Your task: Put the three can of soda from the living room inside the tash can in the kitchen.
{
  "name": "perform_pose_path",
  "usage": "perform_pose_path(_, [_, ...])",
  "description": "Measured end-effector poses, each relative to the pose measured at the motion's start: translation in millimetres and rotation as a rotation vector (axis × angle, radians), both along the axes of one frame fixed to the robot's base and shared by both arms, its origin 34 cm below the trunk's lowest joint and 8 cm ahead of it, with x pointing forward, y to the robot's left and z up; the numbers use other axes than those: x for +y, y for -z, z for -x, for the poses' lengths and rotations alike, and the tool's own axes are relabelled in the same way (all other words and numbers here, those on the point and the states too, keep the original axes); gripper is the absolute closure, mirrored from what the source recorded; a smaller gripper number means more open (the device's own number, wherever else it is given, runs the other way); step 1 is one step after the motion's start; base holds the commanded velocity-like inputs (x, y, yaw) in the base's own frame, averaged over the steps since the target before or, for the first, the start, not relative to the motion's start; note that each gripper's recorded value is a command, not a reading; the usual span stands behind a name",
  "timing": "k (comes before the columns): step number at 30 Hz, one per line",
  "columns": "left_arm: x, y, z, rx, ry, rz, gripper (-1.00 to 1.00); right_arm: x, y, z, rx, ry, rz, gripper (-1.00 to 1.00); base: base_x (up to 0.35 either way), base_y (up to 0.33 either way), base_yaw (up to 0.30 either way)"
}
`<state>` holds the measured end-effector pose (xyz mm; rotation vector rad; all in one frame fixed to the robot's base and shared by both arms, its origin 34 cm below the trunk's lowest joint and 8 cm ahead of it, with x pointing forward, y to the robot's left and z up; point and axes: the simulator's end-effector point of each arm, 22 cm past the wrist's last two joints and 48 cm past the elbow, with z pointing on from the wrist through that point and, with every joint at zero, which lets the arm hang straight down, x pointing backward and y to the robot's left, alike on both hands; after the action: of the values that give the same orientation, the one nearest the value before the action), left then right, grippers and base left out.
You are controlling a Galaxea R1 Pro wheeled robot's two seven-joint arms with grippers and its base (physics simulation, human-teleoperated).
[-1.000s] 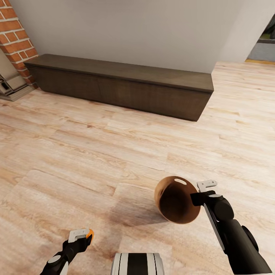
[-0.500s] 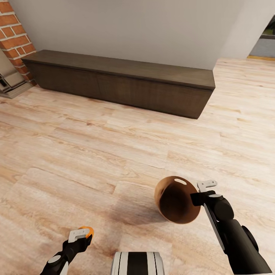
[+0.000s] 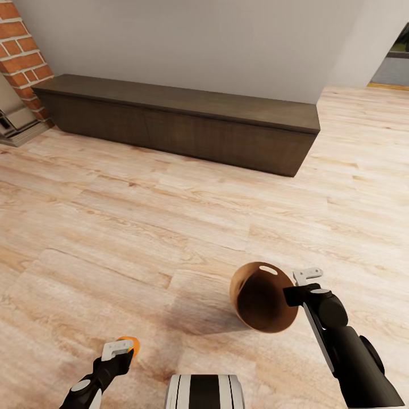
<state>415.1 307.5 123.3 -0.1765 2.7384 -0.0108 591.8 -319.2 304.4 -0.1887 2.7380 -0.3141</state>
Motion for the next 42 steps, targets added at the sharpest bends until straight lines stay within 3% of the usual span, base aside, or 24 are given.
perform_pose_path(17, [0.1,0.0,-0.1,0.0,-0.001,0.0,1.0,0.0,0.0,0.0,0.0,0.0,0.0,1.0,0.0,0.0,0.0])
perform_pose_path(36, [0.5,-29.1,-28.6,-0.077,0.0,-0.002,1.0,0.8,-42.2,-14.3,-0.078,-0.002,-0.001,1.0,0.0,0.0,0.0])
perform_pose_path(42, [0.3,-42.5,-32.3,-0.077,0.0,-0.001,1.0,0.9,-55.7,-17.9,-0.077,-0.002,-0.001,1.0,0.0,0.0,0.0])
